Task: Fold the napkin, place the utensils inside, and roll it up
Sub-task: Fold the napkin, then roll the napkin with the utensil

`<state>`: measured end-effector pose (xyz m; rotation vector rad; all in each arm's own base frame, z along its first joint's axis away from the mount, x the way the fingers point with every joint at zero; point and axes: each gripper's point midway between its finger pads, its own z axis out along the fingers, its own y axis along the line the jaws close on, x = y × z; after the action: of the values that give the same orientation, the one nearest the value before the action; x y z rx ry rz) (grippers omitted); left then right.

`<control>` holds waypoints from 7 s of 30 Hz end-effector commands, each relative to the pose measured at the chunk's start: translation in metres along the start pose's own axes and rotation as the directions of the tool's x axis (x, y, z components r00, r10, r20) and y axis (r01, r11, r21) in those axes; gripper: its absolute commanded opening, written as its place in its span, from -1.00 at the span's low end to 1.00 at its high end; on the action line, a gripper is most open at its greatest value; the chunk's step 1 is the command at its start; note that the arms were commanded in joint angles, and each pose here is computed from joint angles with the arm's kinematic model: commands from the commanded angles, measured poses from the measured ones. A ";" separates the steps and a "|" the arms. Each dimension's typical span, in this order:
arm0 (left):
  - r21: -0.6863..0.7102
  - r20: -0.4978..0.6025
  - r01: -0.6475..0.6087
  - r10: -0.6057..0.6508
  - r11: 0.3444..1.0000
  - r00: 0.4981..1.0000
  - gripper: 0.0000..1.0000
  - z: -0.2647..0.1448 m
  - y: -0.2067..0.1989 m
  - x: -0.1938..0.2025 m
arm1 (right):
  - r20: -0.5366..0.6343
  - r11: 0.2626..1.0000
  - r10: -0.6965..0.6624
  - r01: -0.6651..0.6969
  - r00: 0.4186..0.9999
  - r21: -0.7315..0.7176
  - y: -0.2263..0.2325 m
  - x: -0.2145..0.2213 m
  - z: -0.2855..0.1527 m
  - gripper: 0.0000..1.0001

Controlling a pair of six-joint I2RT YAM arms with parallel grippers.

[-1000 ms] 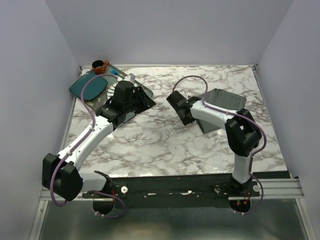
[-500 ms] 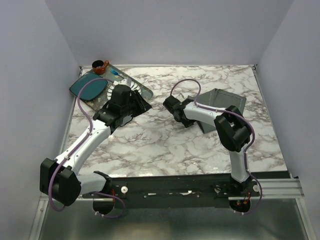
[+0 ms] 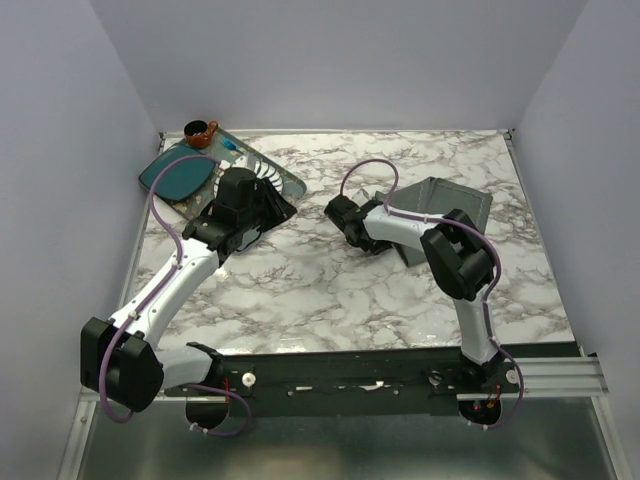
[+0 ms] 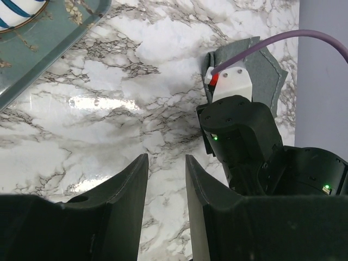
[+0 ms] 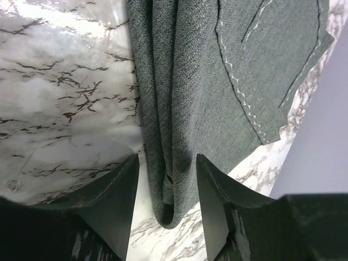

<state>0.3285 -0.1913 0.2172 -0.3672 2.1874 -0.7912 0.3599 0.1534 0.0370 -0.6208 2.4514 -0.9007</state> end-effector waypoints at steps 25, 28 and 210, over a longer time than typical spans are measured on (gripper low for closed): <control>-0.062 0.050 0.007 -0.004 0.998 0.999 -0.15 0.002 0.023 -0.009 | 0.005 0.998 0.048 -0.049 0.999 0.028 0.017 -0.013 0.009 -0.99; -0.073 0.041 0.005 -0.002 0.997 0.999 -0.15 0.002 0.030 -0.006 | 0.006 0.998 0.057 -0.057 0.998 -0.010 0.021 -0.015 0.000 -0.99; 0.001 -0.274 0.112 -0.107 0.994 0.956 0.55 0.175 0.027 0.112 | -0.315 0.030 0.388 -0.353 0.866 -0.935 0.111 0.020 -0.050 -0.99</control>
<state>0.3723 -0.3001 0.0541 -0.3742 2.4533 -1.0411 0.3118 0.2591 0.0237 -0.2694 2.5042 1.2448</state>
